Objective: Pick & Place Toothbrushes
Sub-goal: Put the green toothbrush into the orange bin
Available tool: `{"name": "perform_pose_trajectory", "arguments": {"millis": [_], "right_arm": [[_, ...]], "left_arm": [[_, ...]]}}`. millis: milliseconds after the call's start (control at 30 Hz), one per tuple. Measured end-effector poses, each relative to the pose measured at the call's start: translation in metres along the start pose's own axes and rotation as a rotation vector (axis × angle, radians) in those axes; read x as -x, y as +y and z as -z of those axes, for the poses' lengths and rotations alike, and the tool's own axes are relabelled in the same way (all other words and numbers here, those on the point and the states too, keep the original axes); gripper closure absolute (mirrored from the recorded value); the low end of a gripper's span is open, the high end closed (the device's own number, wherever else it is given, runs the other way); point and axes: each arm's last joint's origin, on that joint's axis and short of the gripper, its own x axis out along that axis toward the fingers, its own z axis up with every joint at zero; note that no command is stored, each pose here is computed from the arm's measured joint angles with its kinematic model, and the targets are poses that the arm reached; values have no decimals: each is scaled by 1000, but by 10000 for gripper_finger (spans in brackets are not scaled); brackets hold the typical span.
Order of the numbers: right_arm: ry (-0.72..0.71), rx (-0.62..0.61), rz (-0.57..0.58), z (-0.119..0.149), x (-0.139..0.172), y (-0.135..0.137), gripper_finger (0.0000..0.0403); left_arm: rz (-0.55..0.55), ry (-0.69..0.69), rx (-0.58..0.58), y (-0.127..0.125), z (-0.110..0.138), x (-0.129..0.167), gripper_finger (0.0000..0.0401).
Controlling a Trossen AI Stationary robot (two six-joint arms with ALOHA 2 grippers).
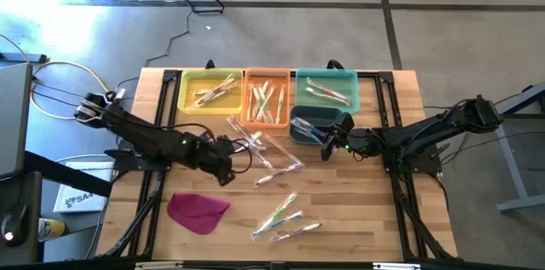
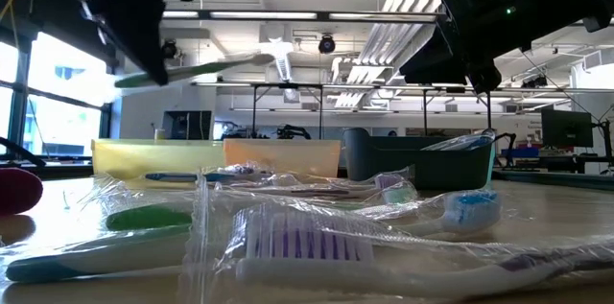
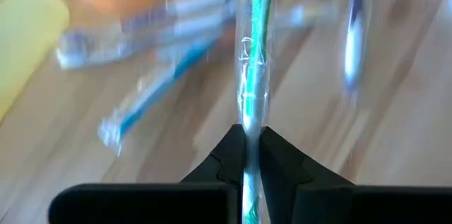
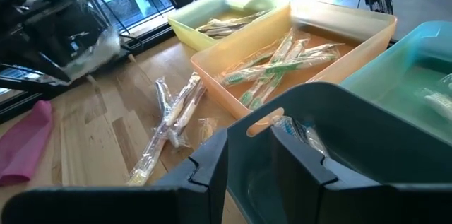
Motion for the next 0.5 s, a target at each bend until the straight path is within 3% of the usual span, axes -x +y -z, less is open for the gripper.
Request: {"name": "perform_pose_trajectory", "arguments": {"millis": [167,500], "right_arm": [[-1,0,0,0,0,0,306],[6,2,-7,0,0,0,306]], "left_arm": [[-8,-137,16,6,-11,-14,379],[4,-178,-17,58,-60,-39,379]]}}
